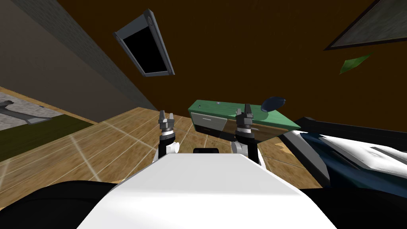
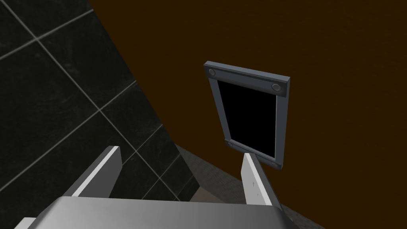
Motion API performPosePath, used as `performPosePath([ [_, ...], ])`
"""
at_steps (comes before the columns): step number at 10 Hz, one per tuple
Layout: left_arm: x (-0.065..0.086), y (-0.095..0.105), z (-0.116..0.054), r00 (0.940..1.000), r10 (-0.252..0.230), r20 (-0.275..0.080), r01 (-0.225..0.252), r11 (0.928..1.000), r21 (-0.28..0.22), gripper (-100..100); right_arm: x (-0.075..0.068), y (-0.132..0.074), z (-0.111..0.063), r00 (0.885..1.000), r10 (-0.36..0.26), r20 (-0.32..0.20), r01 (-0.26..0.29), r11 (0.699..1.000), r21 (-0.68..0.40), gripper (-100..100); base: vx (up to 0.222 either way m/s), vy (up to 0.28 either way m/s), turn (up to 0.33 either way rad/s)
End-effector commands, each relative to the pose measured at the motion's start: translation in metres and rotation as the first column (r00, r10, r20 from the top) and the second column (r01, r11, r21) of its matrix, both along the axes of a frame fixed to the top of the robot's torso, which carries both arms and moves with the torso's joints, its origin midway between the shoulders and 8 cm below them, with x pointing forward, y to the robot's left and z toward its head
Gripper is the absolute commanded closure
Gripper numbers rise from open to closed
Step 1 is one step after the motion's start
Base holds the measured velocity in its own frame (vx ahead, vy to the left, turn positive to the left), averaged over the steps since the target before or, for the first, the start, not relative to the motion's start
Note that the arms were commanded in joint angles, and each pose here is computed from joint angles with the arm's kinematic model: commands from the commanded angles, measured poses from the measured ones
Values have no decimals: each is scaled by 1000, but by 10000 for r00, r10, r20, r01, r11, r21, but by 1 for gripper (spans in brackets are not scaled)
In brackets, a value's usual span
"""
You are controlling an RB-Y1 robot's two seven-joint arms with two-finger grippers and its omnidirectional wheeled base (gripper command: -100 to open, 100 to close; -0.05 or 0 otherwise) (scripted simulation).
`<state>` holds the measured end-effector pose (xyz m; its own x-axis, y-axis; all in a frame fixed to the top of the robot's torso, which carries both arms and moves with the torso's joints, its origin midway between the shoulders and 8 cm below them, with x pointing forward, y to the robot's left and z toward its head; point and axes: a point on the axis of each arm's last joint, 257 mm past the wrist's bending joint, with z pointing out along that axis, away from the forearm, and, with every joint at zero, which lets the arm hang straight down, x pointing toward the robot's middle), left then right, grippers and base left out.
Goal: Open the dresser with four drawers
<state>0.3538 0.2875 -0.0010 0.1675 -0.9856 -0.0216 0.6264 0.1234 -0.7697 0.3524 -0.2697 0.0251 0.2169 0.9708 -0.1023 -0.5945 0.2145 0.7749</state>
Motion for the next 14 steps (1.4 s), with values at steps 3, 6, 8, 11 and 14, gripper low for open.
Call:
performPosePath([
  [3, 0, 0, 0, 10000, 0, 2, 0, 10000, 0, 0, 0, 0, 0, 10000, 0, 2, 0, 10000, 0, 0, 0, 0, 0],
  [6, 0, 0, 0, 10000, 0, 3, 0, 10000, 1, 0, 0, 0, 0, 10000, 0, 4, 0, 10000, -1, 0, 0, 0, 0],
  [8, 0, 0, 0, 10000, 0, 4, 0, 10000, 1, 0, 0, 0, 0, 10000, 0, 4, 0, 10000, -1, 0, 0, 0, 0],
  [11, 0, 0, 0, 10000, 0, -1, 0, 10000, -1, 0, 10, 12, -15, 9983, 216, -548, -260, 9963, -824, -100, 2, 20, -7],
  [14, 0, 0, 0, 10000, 0, -3, 0, 10000, -3, 0, 30, 30, -51, 9855, 192, -1687, -553, 9757, -2122, -100, -3, 87, -19],
])
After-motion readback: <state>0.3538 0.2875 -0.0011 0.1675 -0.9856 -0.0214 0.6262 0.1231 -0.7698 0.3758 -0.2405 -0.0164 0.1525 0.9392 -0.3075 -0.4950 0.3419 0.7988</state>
